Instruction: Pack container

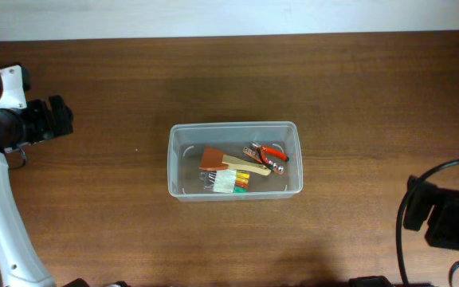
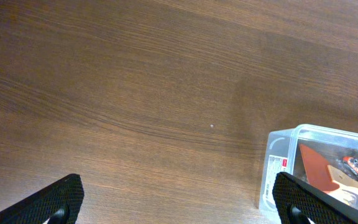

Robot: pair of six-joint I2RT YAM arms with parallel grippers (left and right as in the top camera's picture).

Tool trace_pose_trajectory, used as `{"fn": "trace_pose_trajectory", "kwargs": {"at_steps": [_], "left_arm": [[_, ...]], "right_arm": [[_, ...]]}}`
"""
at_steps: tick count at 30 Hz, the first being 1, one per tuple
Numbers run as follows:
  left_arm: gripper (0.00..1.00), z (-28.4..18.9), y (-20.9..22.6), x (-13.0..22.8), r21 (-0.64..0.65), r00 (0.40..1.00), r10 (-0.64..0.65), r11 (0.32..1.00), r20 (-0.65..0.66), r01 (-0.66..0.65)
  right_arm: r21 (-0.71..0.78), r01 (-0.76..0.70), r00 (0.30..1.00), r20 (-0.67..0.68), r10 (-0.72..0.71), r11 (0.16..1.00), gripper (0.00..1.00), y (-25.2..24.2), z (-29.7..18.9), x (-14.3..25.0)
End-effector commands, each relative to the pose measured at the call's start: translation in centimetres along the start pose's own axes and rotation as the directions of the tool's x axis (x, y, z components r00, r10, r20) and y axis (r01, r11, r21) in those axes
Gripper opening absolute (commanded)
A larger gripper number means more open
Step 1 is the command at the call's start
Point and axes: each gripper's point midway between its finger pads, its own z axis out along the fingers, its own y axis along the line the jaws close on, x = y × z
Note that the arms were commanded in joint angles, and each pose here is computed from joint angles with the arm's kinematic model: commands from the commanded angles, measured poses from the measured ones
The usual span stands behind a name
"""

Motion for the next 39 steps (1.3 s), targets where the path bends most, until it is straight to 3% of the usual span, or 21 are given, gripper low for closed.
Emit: {"fn": "trace_pose_trajectory", "kwargs": {"at_steps": [1, 7, 13, 24, 39], "left_arm": [[0.99, -0.5, -0.1, -0.6, 0.007, 1.000, -0.007, 1.000, 0.021, 0.007], [0.99, -0.5, -0.1, -0.6, 0.007, 1.000, -0.007, 1.000, 0.021, 0.007], [0.99, -0.5, -0.1, -0.6, 0.007, 1.000, -0.007, 1.000, 0.021, 0.007], [0.99, -0.5, -0.1, -0.6, 0.007, 1.000, -0.007, 1.000, 0.021, 0.007], [0.99, -0.5, -0.1, -0.6, 0.007, 1.000, -0.007, 1.000, 0.021, 0.007]], "right_arm": [[-0.001, -0.055, 0.998, -0.018, 0.055, 0.998, 0.99, -0.1, 0.4, 1.7], [-0.108, -0.056, 0.997, -0.060, 0.050, 0.993, 0.99, 1.4, 1.1, 5.6], [-0.311, -0.039, 0.990, 0.117, 0.079, 0.950, 0.99, 4.2, -0.4, 5.1], [-0.409, -0.053, 0.994, 0.069, 0.089, 0.911, 0.99, 5.6, -1.3, 7.0], [-0.388, -0.038, 0.994, 0.083, 0.077, 0.921, 0.99, 5.3, -1.2, 6.8]]}}
